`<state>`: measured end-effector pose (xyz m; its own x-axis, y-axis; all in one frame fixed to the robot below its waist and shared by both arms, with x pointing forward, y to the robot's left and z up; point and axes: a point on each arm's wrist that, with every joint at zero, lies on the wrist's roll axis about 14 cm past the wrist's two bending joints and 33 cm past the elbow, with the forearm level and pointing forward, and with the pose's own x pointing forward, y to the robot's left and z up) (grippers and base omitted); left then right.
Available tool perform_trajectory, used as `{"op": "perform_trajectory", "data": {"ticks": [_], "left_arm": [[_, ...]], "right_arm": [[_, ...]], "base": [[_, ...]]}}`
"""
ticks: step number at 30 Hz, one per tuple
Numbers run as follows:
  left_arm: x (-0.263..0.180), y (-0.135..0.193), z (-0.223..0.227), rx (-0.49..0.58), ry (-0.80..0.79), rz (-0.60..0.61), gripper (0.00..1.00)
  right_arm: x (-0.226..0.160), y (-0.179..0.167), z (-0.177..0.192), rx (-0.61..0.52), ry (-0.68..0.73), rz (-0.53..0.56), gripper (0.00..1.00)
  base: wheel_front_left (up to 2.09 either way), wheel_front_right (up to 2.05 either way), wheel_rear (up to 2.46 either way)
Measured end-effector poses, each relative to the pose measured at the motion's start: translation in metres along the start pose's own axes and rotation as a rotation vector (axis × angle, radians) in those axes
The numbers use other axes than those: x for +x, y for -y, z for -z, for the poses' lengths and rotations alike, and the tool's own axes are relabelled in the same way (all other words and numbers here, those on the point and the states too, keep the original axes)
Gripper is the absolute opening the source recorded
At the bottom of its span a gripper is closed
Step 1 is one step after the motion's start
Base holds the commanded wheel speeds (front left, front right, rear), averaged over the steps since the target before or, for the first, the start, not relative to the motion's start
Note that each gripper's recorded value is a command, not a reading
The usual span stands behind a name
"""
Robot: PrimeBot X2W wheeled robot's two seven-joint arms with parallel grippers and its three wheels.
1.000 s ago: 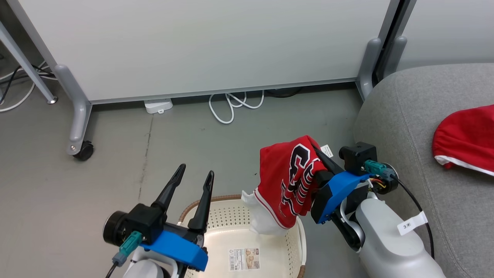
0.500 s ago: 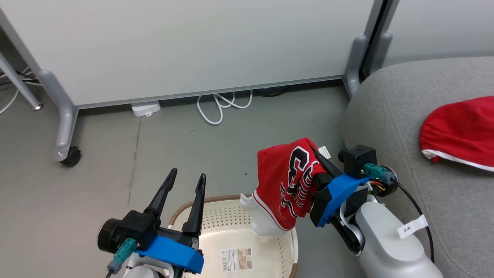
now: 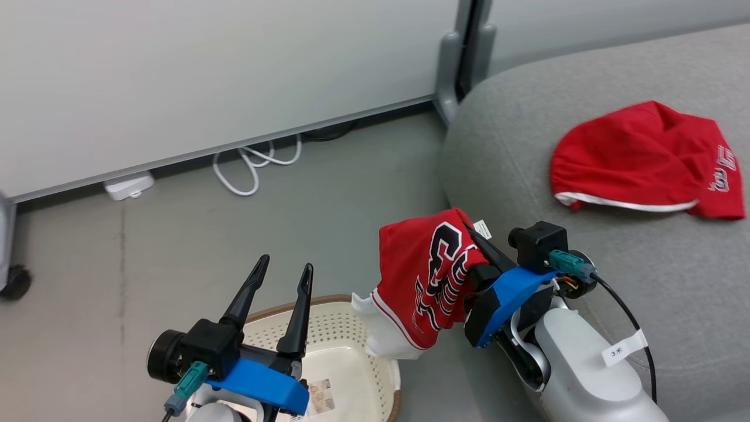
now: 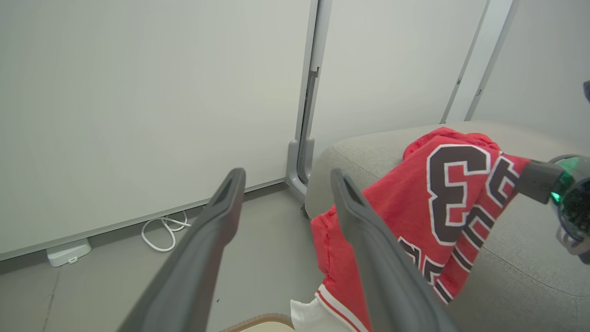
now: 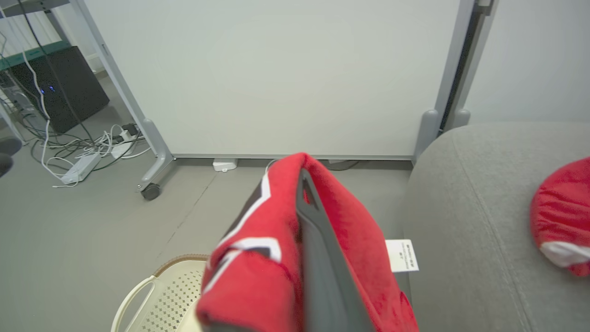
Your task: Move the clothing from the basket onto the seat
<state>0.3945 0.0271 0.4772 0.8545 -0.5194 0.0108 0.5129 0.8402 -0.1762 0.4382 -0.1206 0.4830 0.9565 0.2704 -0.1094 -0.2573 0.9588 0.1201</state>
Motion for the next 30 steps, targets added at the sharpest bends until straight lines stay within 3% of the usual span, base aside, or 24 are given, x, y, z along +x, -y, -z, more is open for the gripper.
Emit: {"op": "perform_trajectory", "data": {"ticks": [20, 30], "left_arm": [[0.05, 0.08, 0.023, -0.029, -0.05, 0.301, 1.0], [0.057, 0.095, 0.031, -0.035, -0.067, 0.359, 1.0]], "right_arm": [[-0.068, 0.079, 0.004, 0.034, 0.015, 0.261, 0.0], [-0.084, 0.093, 0.009, 0.042, 0.007, 0.318, 0.0]], "base": [[0.0, 0.0, 0.0], [0.0, 0.0, 0.0]]}}
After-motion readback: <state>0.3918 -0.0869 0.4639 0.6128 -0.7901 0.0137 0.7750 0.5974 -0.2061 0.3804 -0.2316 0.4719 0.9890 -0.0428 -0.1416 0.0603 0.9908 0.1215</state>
